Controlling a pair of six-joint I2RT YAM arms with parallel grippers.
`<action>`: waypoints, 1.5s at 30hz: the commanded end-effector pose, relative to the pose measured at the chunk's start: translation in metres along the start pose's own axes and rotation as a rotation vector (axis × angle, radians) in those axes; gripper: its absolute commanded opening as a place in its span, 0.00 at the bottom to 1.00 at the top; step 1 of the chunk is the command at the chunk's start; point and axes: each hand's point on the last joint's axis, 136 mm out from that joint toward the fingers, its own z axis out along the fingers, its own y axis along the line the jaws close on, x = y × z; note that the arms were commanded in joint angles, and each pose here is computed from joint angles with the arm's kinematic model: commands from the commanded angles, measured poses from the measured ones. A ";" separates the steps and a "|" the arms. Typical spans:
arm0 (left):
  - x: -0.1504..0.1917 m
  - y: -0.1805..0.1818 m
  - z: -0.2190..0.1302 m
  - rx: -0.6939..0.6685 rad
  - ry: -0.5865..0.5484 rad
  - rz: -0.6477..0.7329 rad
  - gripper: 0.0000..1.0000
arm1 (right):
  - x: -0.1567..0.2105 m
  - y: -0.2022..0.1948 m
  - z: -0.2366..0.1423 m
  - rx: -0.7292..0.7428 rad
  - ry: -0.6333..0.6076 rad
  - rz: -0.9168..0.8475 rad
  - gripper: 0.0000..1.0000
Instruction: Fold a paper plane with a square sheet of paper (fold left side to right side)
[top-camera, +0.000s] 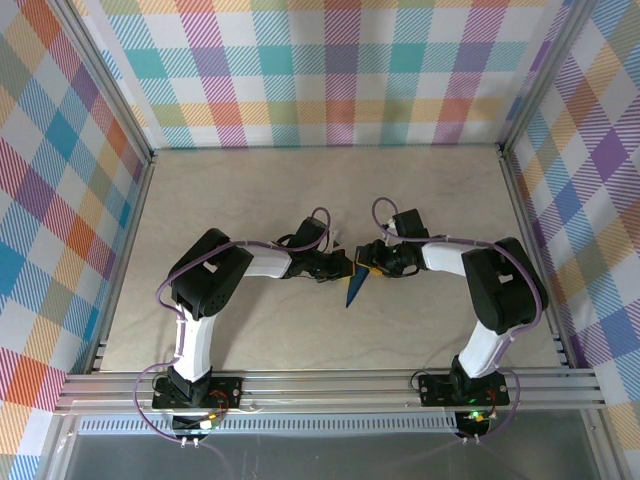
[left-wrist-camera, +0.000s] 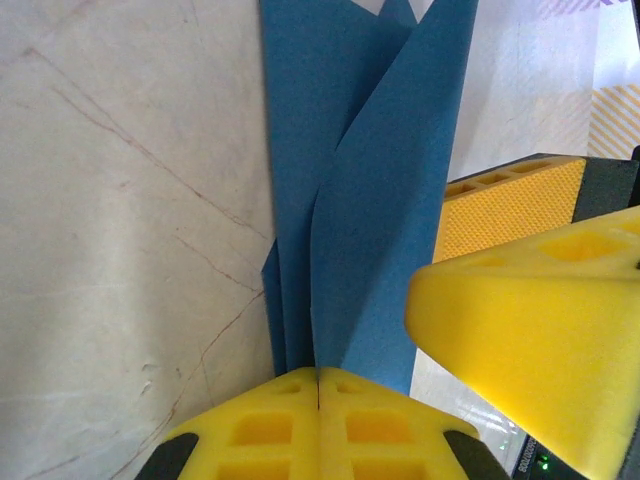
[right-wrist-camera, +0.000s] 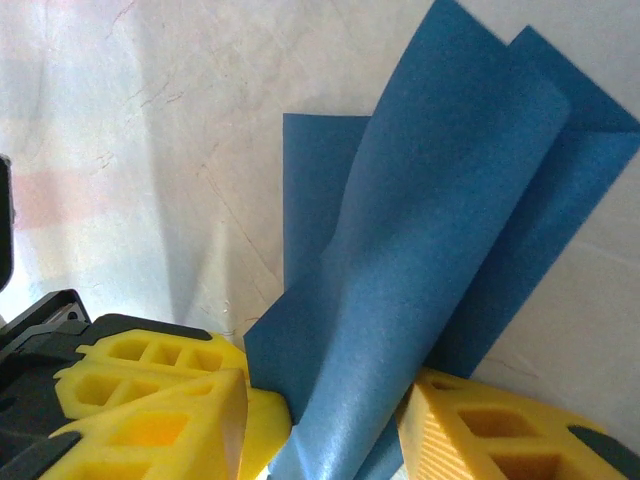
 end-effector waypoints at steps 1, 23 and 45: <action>0.042 0.073 0.005 -0.252 0.083 -0.104 0.00 | 0.011 -0.017 0.000 0.064 0.012 0.035 0.45; 0.033 0.040 0.009 -0.145 0.047 -0.027 0.00 | 0.015 -0.020 0.000 0.069 0.018 0.042 0.44; 0.017 -0.008 -0.012 0.010 -0.039 0.045 0.00 | 0.017 -0.009 0.015 -0.028 0.076 -0.039 0.44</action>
